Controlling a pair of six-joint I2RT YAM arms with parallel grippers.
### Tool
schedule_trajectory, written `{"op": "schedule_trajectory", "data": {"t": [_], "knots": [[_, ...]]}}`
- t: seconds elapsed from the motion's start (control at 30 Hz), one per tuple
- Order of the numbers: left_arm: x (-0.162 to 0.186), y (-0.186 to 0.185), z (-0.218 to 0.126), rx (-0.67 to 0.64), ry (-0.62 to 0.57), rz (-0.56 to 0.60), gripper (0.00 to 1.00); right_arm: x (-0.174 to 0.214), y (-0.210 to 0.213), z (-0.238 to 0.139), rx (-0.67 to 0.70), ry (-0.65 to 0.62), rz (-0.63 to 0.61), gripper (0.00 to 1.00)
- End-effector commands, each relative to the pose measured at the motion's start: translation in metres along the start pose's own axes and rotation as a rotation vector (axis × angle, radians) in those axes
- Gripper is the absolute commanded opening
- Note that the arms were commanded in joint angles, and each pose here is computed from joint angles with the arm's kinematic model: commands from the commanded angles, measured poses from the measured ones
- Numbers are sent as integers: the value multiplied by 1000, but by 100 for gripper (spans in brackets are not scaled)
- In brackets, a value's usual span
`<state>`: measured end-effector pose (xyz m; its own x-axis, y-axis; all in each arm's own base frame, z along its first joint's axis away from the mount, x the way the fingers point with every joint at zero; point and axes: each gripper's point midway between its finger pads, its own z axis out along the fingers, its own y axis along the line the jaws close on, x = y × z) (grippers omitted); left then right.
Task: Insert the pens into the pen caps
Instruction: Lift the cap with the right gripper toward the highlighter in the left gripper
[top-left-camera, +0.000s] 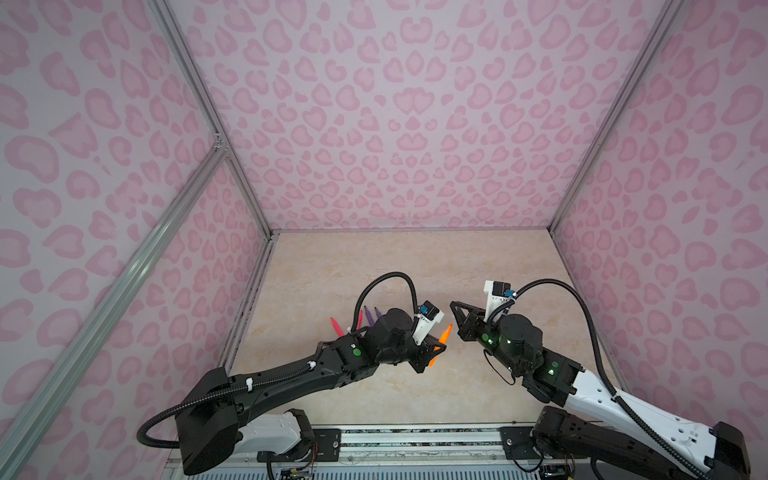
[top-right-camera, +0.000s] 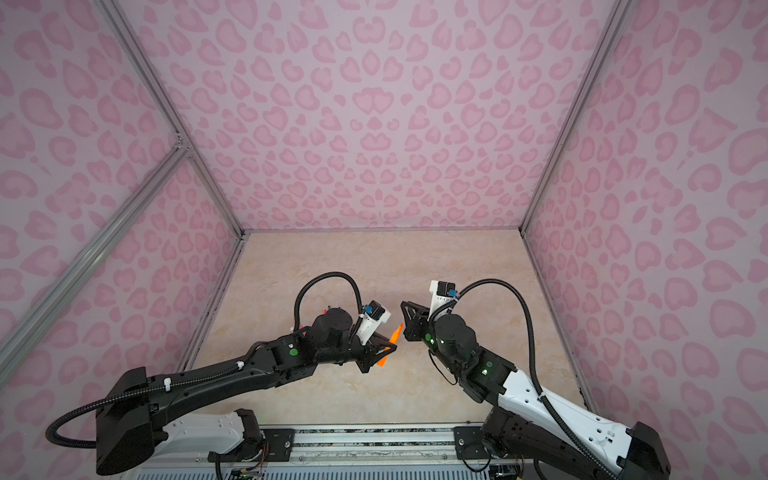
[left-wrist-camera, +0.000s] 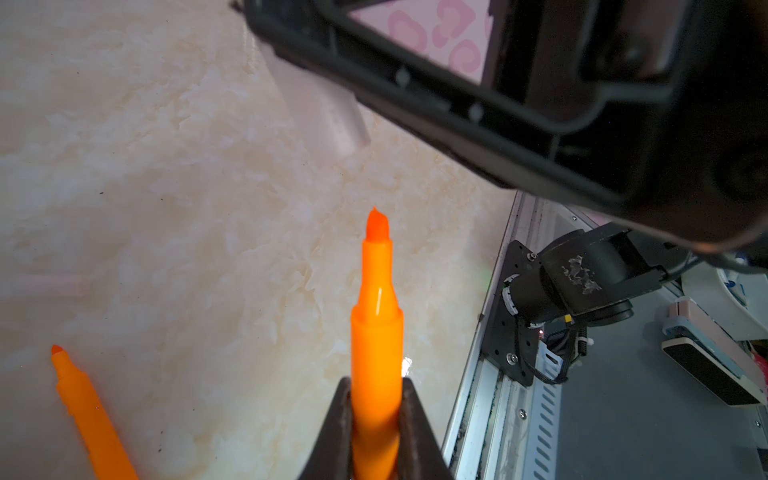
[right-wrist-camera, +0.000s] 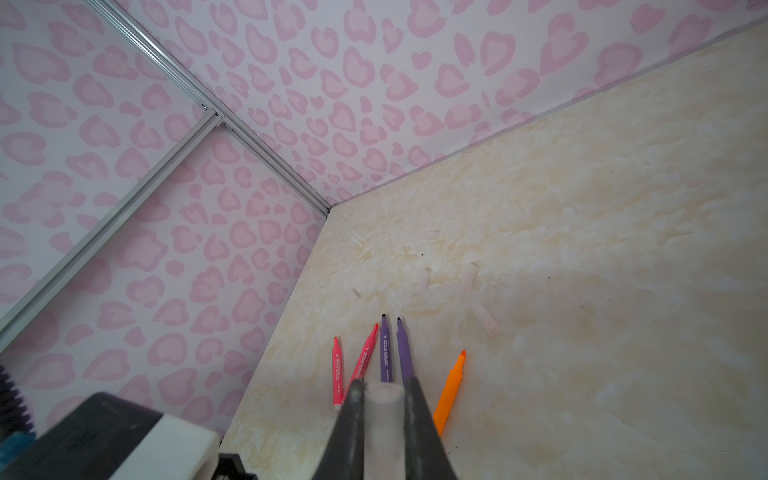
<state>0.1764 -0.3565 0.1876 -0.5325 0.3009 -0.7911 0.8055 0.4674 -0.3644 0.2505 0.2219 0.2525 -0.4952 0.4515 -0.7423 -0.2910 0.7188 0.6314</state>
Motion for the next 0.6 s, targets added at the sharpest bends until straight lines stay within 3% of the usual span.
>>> {"op": "schedule_trajectory", "data": {"t": [0.0, 0.57], "knots": [[-12, 2, -1, -22, -40, 0, 4, -7, 9, 0, -21, -37, 0, 0], [-16, 12, -10, -83, -74, -7, 4, 4, 14, 6, -6, -25, -3, 0]]}}
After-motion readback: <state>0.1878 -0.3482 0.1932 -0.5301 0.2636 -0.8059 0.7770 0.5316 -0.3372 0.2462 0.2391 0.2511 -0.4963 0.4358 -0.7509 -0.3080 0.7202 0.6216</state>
